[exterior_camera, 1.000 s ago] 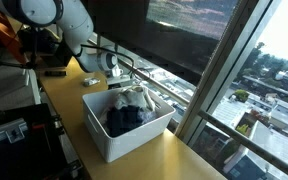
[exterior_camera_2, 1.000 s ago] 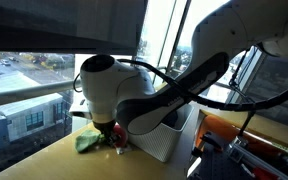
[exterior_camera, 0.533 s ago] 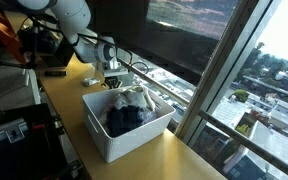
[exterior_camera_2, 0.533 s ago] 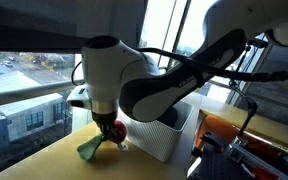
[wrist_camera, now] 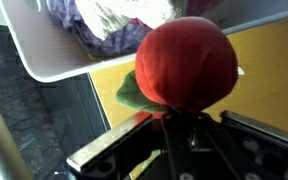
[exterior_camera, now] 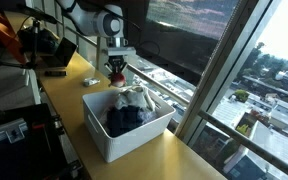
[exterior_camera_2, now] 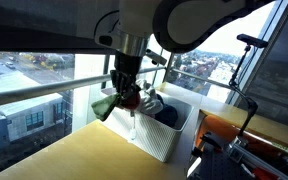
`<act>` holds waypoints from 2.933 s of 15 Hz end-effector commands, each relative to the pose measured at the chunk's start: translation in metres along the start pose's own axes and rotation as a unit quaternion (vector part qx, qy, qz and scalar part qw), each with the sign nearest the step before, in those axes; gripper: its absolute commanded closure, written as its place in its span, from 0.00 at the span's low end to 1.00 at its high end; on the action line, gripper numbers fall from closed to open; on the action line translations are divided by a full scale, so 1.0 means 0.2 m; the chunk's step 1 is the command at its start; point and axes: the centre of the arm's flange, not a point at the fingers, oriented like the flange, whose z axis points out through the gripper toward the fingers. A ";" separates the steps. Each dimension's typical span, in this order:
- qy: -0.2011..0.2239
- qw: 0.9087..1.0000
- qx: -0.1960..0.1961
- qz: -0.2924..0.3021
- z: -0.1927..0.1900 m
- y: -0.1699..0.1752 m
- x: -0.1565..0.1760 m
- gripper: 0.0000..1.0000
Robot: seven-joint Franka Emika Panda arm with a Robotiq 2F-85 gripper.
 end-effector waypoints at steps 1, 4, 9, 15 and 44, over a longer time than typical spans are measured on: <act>0.022 0.999 0.010 0.045 -0.11 0.24 -0.29 0.98; 0.005 0.996 0.018 0.091 0.04 0.42 -0.49 0.98; -0.045 0.987 0.052 0.143 0.50 0.53 -0.69 0.98; -0.068 0.981 0.084 0.161 0.72 0.54 -0.67 0.65; 0.273 0.954 0.079 -0.099 -0.06 -0.36 0.51 0.00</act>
